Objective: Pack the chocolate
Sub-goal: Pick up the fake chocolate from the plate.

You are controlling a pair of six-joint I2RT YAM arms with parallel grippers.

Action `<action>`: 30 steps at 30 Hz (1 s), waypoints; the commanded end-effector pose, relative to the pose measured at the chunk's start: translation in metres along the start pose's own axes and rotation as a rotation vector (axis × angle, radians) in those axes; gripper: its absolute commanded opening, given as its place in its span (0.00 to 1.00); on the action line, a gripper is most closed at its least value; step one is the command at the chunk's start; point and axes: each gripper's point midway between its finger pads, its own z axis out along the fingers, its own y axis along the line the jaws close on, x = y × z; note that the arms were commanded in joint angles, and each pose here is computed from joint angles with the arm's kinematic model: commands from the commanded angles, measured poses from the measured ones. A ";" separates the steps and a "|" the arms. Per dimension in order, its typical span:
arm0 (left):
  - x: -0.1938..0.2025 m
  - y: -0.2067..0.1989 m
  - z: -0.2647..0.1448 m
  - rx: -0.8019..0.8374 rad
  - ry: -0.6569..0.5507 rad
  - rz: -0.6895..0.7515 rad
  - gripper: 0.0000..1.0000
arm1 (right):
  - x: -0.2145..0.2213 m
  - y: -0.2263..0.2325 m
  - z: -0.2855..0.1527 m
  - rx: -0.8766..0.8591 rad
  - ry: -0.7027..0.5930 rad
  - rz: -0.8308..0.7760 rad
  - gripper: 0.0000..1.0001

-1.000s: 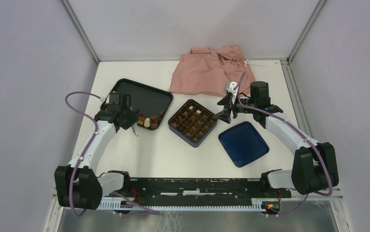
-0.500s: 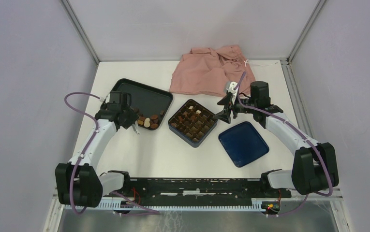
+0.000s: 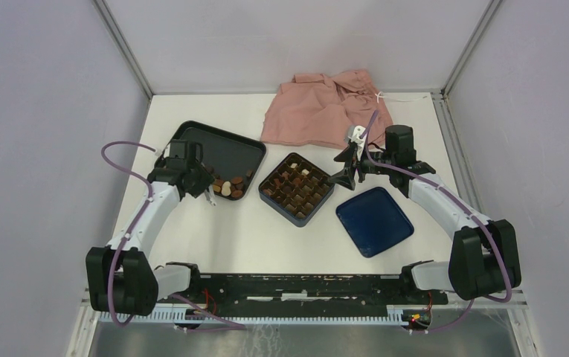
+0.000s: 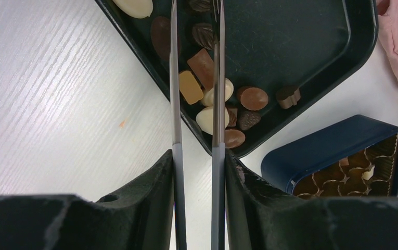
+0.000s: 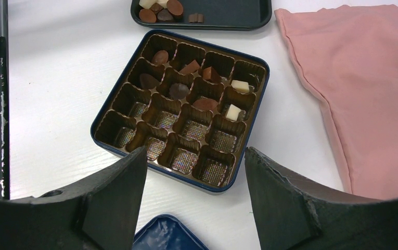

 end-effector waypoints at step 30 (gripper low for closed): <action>-0.048 -0.021 -0.018 0.037 -0.145 0.075 0.04 | -0.026 -0.001 -0.002 -0.014 -0.045 -0.080 0.74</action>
